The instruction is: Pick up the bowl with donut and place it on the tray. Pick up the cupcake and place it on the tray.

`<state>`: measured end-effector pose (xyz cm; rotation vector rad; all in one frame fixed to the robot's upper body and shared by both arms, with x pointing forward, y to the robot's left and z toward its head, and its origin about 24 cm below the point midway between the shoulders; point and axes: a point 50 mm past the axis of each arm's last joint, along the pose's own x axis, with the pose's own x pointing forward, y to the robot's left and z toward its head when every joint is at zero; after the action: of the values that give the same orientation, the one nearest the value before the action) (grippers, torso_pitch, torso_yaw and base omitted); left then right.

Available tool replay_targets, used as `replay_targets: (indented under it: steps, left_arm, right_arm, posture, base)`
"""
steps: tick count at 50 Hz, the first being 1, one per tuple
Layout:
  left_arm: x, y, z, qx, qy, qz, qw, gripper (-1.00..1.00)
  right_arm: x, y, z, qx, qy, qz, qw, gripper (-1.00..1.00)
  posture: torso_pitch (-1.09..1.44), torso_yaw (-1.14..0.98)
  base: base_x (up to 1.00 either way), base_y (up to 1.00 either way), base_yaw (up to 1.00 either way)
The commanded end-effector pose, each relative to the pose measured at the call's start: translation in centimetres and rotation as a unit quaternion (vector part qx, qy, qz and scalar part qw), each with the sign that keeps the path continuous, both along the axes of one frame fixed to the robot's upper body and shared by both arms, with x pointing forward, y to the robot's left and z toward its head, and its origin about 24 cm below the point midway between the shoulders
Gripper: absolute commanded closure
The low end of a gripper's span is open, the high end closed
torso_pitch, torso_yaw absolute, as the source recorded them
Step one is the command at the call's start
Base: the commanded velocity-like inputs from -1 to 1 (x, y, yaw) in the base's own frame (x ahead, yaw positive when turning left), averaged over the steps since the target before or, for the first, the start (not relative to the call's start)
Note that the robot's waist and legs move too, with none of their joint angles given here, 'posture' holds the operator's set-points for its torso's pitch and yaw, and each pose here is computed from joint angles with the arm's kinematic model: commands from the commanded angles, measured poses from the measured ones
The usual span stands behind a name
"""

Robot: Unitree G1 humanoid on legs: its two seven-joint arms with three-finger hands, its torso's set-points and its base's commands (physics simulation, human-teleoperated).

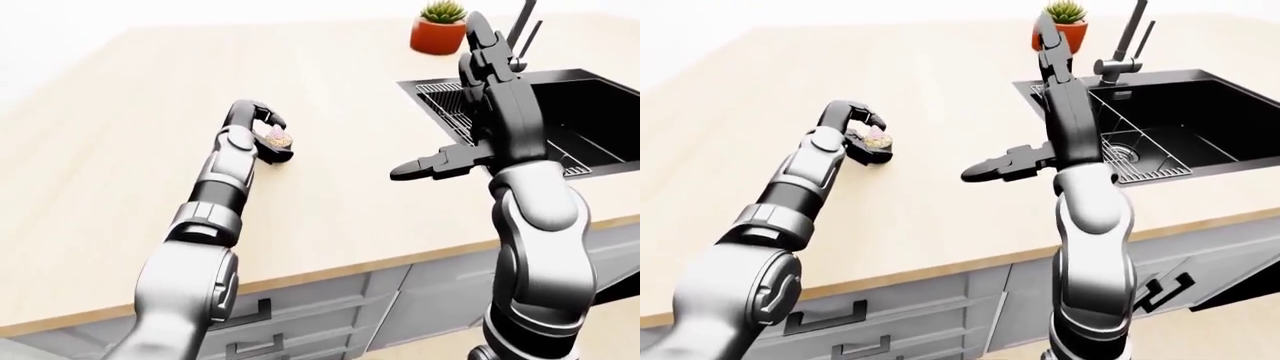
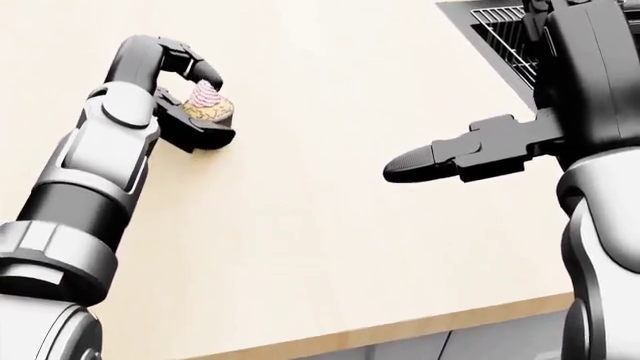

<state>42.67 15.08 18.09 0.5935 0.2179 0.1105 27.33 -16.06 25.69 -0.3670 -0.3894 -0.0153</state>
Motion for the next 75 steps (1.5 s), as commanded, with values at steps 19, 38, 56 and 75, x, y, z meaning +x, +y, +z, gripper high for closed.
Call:
replay_targets:
  steps: [19,38,56,75]
  left_arm:
    - [-3.5,-1.3,8.8,-0.022,-0.105,-0.051,0.993,1.0]
    - [-4.3,-1.8,9.0,-0.026,-0.116,-0.059,0.9911,1.0]
    - [-5.3,-1.6,9.8,-0.032,-0.131,-0.059,0.9892,1.0]
    - [-5.7,-2.1,9.7,-0.029,-0.133,-0.067,0.9884,1.0]
  right_arm:
    - [-2.6,-0.8,2.9,0.0,-0.063,-0.011,0.9979,-1.0]
    - [-2.2,-0.4,2.4,0.006,-0.052,0.006,0.9986,-1.0]
    - [-2.5,-0.5,0.8,0.031,-0.043,0.014,0.9985,-1.0]
    - [-2.3,-0.4,0.2,0.038,-0.036,0.018,0.9985,-1.0]
  posture:
    - [0.0,0.0]
    - [0.0,0.0]
    - [0.0,0.0]
    - [0.0,0.0]
  base:
    - [-0.01,0.0,0.0]
    - [-0.47,-0.22,0.0]
    - [-0.03,-0.99,0.0]
    - [0.01,-0.61,0.0]
